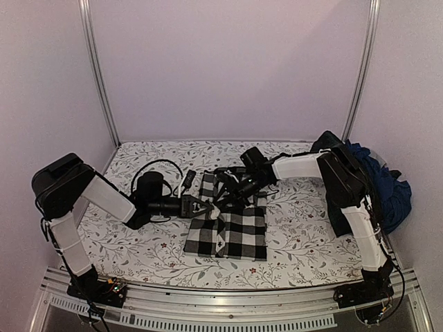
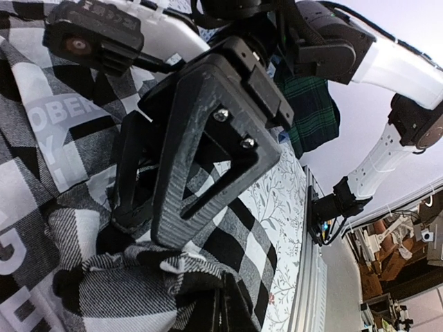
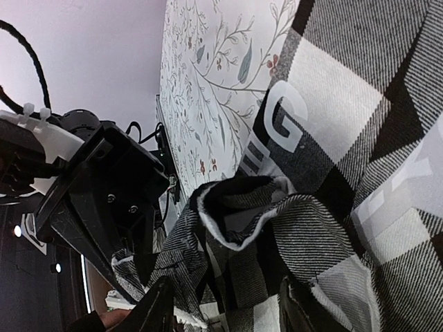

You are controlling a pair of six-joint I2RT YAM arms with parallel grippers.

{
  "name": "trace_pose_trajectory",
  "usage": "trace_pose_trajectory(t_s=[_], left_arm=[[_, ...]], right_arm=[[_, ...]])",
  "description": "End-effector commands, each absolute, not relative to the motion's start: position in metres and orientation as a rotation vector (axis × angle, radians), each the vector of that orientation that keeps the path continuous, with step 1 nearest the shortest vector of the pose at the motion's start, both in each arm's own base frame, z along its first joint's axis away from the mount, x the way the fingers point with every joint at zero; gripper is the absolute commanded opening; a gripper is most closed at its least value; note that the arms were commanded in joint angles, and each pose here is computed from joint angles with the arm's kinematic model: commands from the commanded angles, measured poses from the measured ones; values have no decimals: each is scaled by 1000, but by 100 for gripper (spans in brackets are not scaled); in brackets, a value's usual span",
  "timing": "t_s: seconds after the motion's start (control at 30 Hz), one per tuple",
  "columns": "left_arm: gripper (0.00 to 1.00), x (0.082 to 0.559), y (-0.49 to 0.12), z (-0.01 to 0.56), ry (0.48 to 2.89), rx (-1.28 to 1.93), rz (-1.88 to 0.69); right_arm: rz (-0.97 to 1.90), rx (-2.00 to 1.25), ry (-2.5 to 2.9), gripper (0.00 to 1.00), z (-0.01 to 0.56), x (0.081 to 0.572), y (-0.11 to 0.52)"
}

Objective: Fold and stack the mixed laundry pile
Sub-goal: Smooth out the 2/3-rectangle-folded shirt at the center of the board.

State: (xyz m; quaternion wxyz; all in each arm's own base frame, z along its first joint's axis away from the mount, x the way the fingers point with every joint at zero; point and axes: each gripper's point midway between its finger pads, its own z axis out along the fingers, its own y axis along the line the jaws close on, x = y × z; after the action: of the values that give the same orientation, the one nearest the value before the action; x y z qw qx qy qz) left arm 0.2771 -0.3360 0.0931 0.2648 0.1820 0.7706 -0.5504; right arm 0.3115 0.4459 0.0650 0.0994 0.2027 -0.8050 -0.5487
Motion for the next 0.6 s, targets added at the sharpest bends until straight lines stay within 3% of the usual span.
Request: trace_pose_trajectory(t_s=[0.0, 0.3, 0.57], left_arm=[[0, 282, -341, 100, 2030, 513, -1520], [0, 287, -339, 86, 2088, 483, -1519], [0, 296, -333, 76, 2139, 438, -1489]], right_arm=[[-1719, 689, -2299, 49, 78, 309, 454], [-1879, 795, -2209, 37, 120, 300, 453], [-1909, 798, -2191, 1, 132, 295, 445]])
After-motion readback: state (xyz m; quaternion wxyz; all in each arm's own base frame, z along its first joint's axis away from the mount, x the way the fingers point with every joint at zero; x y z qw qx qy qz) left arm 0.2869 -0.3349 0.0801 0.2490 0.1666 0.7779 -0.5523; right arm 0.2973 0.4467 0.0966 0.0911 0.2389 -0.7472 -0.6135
